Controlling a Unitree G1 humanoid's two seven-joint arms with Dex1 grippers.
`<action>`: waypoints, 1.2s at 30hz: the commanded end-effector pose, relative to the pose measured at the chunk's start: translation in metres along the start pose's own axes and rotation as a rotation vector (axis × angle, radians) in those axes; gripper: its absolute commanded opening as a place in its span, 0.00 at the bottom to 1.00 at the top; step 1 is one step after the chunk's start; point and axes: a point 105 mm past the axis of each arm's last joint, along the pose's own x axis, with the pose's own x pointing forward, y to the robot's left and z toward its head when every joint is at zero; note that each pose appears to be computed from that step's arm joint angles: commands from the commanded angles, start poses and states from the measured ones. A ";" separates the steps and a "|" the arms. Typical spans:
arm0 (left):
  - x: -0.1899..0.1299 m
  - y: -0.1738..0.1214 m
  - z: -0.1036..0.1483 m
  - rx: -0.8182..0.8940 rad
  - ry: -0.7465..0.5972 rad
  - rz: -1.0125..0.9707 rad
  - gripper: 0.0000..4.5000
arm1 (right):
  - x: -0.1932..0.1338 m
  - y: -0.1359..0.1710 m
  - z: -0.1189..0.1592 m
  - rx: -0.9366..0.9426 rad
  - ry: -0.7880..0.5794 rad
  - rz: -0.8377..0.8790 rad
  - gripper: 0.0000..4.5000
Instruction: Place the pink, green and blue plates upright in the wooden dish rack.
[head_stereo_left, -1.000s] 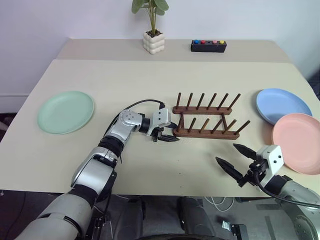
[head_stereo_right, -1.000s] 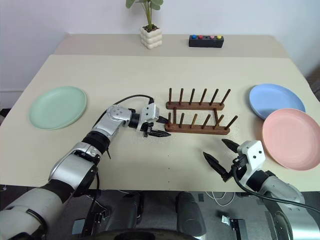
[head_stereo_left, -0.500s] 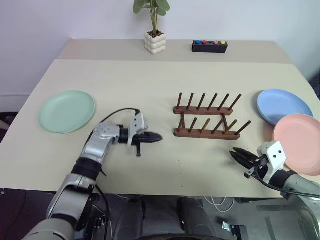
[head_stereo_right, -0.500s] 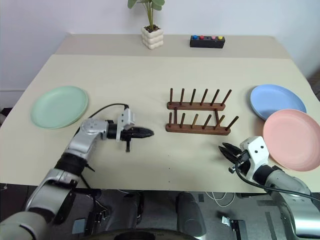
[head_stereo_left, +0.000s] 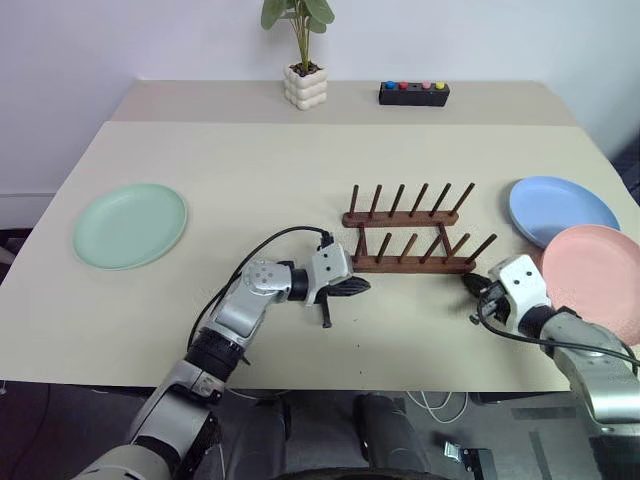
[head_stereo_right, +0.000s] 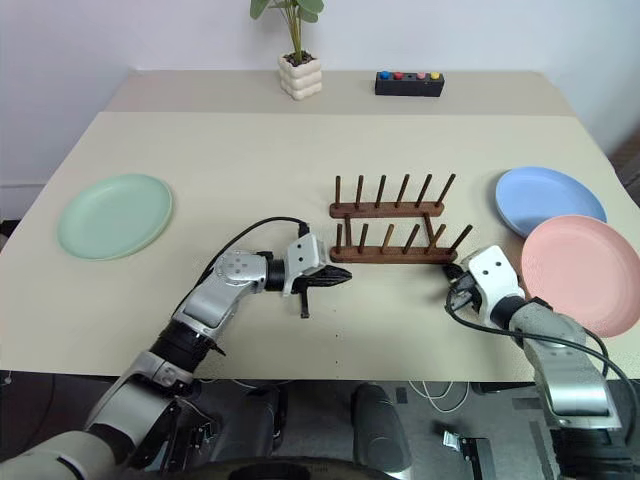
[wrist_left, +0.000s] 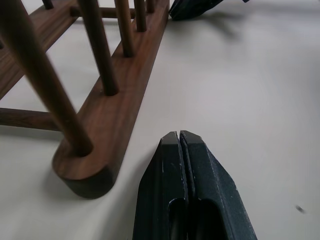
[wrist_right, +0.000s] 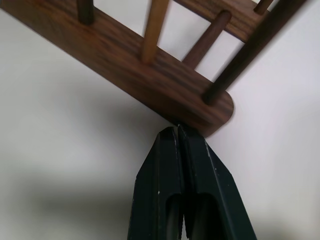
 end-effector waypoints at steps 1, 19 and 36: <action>0.004 0.019 0.006 0.048 0.001 0.104 0.00 | 0.010 0.000 -0.002 -0.010 0.007 -0.007 0.01; 0.008 0.055 0.000 0.073 0.013 0.283 0.00 | 0.039 -0.017 0.020 -0.075 -0.070 -0.068 0.01; -0.025 -0.004 0.017 0.019 -0.138 -0.003 0.00 | -0.083 -0.053 0.052 0.018 -0.089 -0.185 0.73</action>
